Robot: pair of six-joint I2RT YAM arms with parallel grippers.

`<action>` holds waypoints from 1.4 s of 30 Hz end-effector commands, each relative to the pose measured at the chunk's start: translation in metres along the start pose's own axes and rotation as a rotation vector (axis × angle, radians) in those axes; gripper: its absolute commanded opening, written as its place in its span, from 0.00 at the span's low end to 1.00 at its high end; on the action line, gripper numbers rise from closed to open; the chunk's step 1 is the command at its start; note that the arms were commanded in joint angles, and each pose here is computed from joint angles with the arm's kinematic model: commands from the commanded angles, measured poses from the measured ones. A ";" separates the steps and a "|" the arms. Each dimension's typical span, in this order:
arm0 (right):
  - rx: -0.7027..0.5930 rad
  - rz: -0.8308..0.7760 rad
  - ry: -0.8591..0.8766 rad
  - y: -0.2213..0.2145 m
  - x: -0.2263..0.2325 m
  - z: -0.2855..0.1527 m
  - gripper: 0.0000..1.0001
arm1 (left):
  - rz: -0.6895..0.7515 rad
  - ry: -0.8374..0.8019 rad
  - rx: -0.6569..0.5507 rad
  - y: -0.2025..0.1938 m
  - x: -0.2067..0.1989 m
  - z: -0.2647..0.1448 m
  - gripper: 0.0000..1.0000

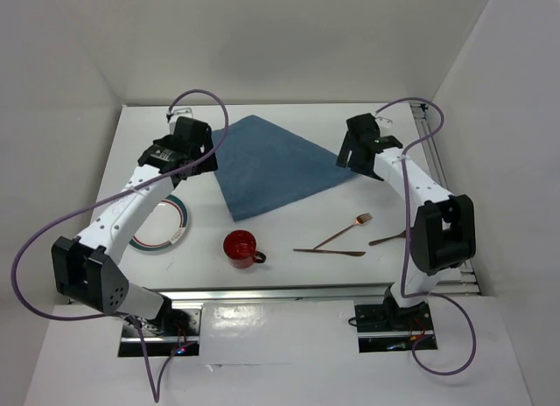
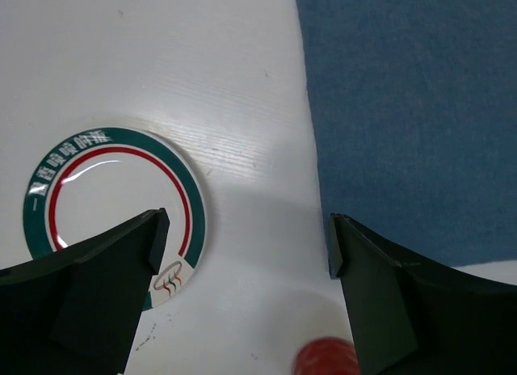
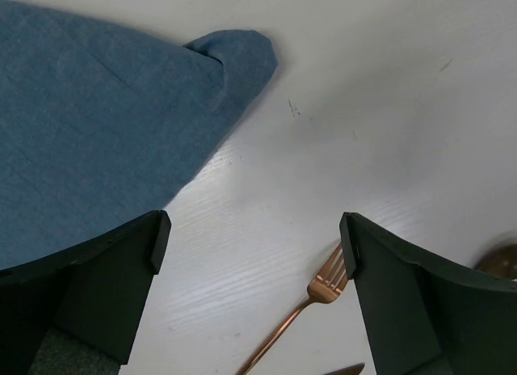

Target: Set the dinner table for one person

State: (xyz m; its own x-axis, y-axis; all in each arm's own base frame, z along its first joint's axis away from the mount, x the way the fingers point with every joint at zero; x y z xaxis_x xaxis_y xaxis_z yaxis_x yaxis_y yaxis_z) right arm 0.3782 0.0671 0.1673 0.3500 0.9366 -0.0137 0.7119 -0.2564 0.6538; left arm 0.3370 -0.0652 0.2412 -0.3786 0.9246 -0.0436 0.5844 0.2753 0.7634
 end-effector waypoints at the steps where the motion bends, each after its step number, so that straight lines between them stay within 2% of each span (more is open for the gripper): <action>1: 0.009 0.006 0.001 0.003 0.007 -0.002 1.00 | -0.037 -0.093 0.064 -0.009 -0.015 -0.001 0.99; 8: -0.004 -0.001 0.059 0.003 0.016 -0.008 1.00 | -0.062 -0.171 0.165 -0.036 -0.030 0.009 0.98; 14: -0.046 0.008 0.160 -0.002 0.017 -0.022 1.00 | -0.071 -0.058 0.324 -0.060 -0.032 0.027 0.97; 23: -0.064 -0.020 0.227 -0.003 0.022 -0.027 1.00 | -0.183 -0.275 0.548 -0.115 -0.068 0.038 0.97; 26: -0.060 -0.021 0.235 -0.004 0.023 -0.027 1.00 | -0.218 -0.273 0.603 -0.135 -0.072 0.050 0.96; 39: -0.001 -0.044 0.240 -0.022 0.023 -0.016 1.00 | -0.213 -0.290 0.698 -0.178 -0.088 0.073 0.98; 41: -0.005 -0.035 0.249 -0.020 0.022 -0.015 1.00 | -0.211 -0.276 0.717 -0.188 -0.091 0.077 0.95; 42: 0.015 -0.020 0.254 -0.024 0.020 -0.013 1.00 | -0.220 -0.270 0.708 -0.185 -0.093 0.080 0.85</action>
State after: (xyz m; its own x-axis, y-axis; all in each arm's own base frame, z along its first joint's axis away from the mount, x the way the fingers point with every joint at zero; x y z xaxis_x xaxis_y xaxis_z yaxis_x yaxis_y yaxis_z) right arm 0.3570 0.0932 0.1591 0.1772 0.9764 0.1238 0.7424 -0.2152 0.6344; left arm 0.3191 -0.1742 0.0668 -0.3825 0.8453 -0.3731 0.8709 0.4647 0.1598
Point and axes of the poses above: each gripper's point midway between its finger pads, its own z axis out along the fingers, its own x axis along the line the jaws close on, y = z × x, the point moved 4 cm from there along -z, back along the fingers, and after that the axes turned 5 degrees about -z, right-handed, at the moved point
